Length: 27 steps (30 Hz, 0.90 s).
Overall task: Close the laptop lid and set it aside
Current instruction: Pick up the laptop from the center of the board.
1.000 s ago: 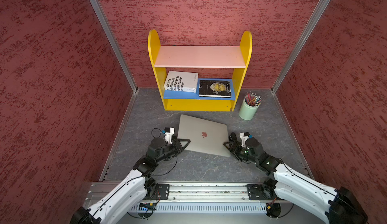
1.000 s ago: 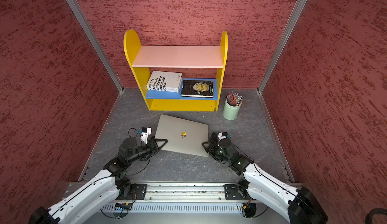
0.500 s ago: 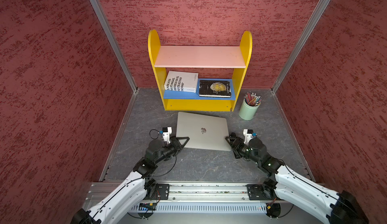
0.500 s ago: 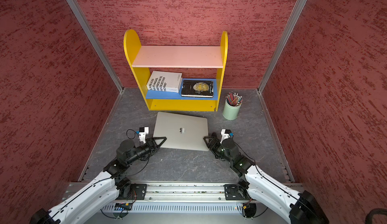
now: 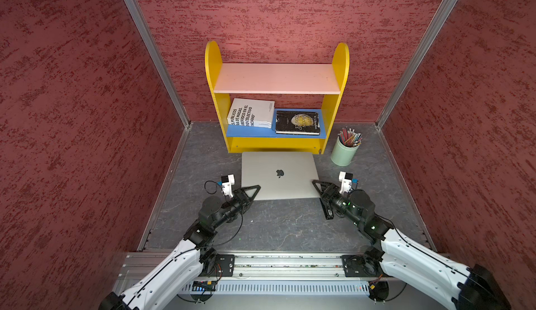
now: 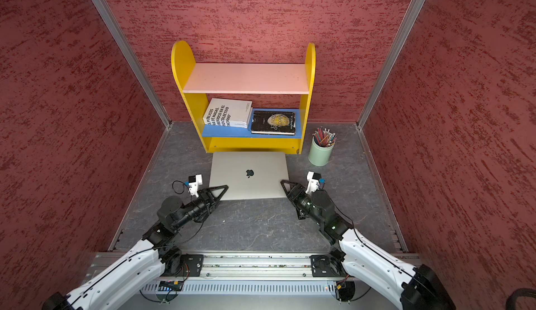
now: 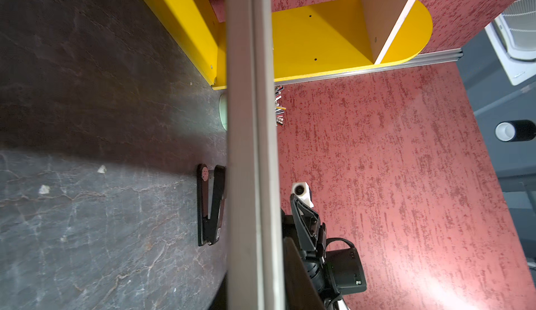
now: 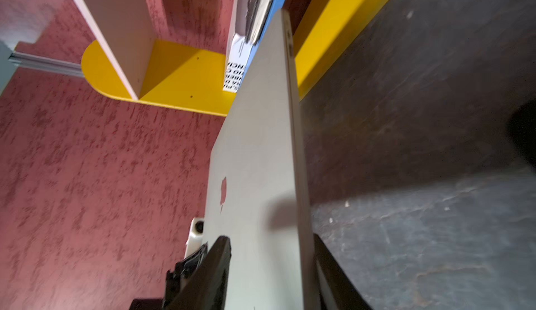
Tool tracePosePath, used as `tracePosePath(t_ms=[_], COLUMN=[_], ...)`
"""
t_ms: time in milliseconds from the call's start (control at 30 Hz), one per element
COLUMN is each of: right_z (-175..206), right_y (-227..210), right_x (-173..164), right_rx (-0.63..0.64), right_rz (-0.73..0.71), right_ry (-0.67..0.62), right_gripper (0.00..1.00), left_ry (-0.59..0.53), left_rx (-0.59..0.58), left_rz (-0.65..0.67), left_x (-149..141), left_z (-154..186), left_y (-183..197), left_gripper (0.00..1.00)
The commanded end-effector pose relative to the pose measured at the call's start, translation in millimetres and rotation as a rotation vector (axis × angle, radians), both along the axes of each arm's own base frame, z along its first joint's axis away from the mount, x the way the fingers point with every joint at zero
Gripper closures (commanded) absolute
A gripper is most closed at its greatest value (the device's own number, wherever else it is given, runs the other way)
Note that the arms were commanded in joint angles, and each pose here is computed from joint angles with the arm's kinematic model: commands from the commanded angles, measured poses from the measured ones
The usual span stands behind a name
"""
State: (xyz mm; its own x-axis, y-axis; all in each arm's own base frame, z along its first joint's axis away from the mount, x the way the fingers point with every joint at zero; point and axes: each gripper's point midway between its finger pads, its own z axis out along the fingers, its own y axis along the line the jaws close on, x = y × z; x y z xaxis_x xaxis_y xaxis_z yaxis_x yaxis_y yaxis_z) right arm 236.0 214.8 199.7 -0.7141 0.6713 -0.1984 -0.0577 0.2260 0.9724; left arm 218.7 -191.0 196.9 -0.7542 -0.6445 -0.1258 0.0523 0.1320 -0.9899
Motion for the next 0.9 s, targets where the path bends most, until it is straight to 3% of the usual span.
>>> tracePosePath(t_ms=[0,867], right_z=[131,179], right_y=[29,33], right_x=[-44,-39], right_rx=[0.275,0.23], right_rz=[0.268,0.255], right_ry=[-0.322,-0.42], right_gripper=[0.55,0.71], left_ry=[-0.139,-0.217], left_rx=[-0.051,-0.067], left_rz=[-0.077,-0.076], left_x=[-10,23], left_z=[34,106], left_y=[-12,-13], left_gripper=[1.0,1.0])
